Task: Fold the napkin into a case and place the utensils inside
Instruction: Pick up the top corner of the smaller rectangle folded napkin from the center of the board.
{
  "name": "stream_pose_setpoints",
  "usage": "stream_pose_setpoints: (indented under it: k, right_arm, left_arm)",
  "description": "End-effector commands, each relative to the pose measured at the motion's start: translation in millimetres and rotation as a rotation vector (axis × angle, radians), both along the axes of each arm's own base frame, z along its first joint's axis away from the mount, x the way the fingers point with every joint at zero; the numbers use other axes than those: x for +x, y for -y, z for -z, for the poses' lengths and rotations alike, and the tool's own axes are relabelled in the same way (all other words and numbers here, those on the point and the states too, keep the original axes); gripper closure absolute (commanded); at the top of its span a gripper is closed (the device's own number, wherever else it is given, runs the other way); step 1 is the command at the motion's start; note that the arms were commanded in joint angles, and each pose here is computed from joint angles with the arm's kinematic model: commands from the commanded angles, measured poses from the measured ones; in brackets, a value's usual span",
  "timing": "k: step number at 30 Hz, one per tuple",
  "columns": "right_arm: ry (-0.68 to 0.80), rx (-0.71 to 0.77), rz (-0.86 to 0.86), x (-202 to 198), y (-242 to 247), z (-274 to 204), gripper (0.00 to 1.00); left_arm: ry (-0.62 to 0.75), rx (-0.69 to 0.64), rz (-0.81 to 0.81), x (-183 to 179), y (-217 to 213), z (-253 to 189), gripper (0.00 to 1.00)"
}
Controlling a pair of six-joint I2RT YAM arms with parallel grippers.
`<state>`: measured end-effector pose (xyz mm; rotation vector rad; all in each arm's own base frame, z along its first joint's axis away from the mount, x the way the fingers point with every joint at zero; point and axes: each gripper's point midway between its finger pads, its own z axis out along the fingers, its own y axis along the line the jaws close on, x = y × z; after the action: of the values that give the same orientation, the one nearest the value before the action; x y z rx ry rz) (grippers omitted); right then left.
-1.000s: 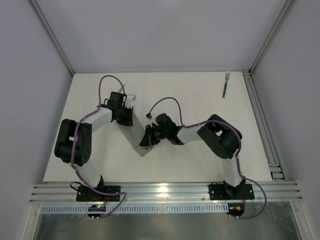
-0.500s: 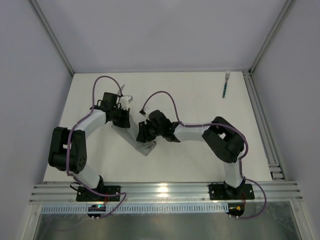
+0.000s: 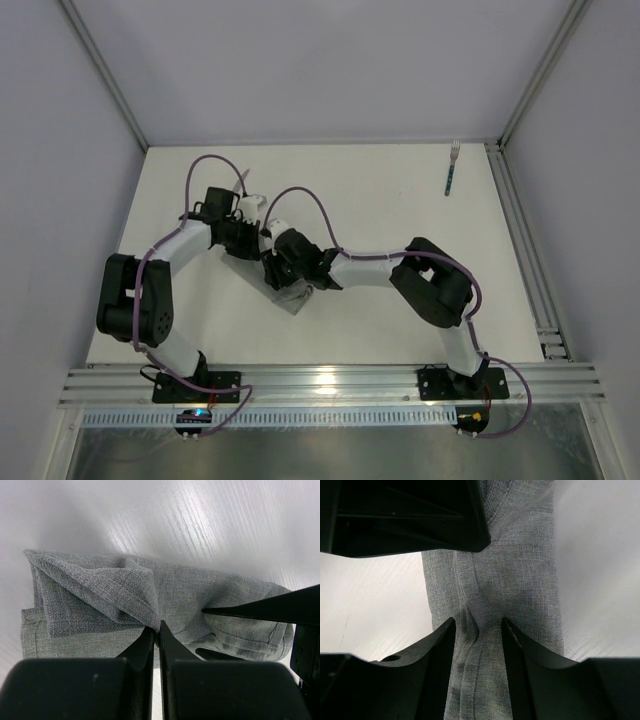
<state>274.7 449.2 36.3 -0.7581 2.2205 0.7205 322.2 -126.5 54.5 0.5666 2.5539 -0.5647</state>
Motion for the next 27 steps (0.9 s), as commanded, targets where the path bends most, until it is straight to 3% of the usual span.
stream_pose_setpoints:
  k: [1,8,14,24,25,26,27]
  right_arm:
    - [0.037,-0.067,0.012,0,2,8,0.53]
    - [0.057,-0.118,0.007,-14,1,8,0.54]
    - [0.038,-0.154,0.000,-28,7,14,0.76]
    - [0.013,-0.112,0.008,-32,3,2,0.86]
    - [0.003,-0.107,0.012,-33,2,1,0.84]
    - [-0.009,-0.105,0.012,-35,3,1,0.70]
    - [-0.022,-0.101,0.004,-38,2,1,0.62]
  left_arm:
    - [0.016,-0.016,0.019,-1,2,-7,1.00]
    - [0.028,-0.002,-0.002,7,-1,-5,1.00]
    - [0.040,0.004,-0.017,12,-4,-6,1.00]
    - [0.044,0.002,-0.026,16,-5,-5,1.00]
    - [0.044,0.002,-0.027,16,-5,-5,1.00]
    - [0.044,0.001,-0.025,16,-5,-5,1.00]
    - [0.047,0.000,-0.025,16,-5,-6,1.00]
